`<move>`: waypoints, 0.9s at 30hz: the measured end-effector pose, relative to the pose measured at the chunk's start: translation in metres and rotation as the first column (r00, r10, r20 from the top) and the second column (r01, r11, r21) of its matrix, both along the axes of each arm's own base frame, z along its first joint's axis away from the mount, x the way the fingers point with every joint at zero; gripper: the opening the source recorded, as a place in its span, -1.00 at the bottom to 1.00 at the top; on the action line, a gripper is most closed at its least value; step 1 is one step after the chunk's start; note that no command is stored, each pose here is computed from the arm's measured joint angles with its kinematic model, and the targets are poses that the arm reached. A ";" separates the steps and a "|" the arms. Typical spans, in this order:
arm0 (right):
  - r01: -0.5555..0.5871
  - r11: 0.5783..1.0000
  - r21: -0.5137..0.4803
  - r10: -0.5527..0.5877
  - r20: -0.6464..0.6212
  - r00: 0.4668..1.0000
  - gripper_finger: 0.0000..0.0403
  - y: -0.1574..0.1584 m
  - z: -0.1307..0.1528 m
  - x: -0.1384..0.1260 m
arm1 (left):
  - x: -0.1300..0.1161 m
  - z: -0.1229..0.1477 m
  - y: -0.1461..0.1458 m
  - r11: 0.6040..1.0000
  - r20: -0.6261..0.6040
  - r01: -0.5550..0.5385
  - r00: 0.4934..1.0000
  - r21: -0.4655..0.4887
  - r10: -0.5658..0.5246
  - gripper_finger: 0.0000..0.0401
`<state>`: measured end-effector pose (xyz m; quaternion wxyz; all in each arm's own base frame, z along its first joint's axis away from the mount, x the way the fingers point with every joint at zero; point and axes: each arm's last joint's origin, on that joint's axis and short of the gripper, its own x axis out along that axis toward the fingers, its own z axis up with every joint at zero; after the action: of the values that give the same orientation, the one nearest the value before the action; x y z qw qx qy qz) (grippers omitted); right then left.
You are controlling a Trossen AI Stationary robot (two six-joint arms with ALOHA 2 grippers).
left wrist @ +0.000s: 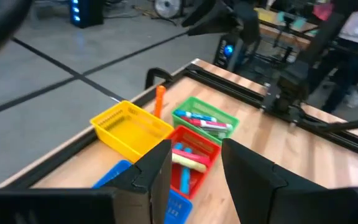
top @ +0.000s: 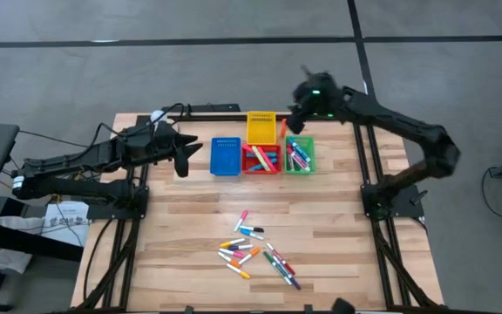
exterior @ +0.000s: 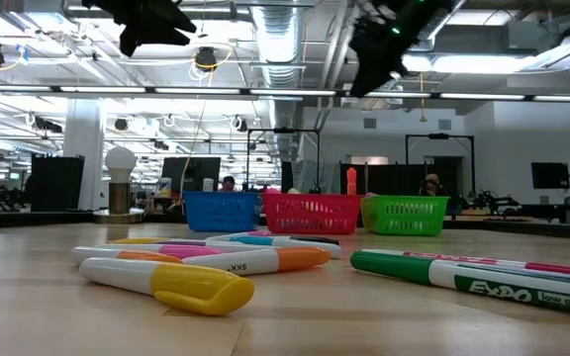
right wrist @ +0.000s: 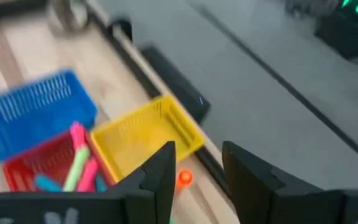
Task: Pick & Place Markers
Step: Put the large orange highlighter pen into the red bin
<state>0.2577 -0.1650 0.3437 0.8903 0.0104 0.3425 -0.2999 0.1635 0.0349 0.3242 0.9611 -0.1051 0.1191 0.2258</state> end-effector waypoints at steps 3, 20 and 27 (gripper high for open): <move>0.013 0.999 -0.029 -0.007 0.197 0.980 -0.40 -0.004 -0.017 -0.029 | 0.000 0.001 0.001 1.000 0.006 -0.026 1.000 0.009 0.026 -0.30; 0.012 0.997 -0.075 0.016 0.368 0.930 -0.40 -0.013 -0.085 -0.062 | 0.004 0.012 0.009 0.970 0.096 -0.211 0.975 0.123 0.200 -0.30; -0.059 0.991 -0.122 0.090 0.262 0.961 -0.40 -0.020 -0.103 -0.052 | 0.003 0.030 0.022 0.905 0.186 -0.278 0.956 0.321 0.228 -0.30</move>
<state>0.2052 -0.1848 0.2406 0.9382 -0.0128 0.2019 -0.2809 0.1665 0.0566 0.3541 0.9332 0.0339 -0.0067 0.3578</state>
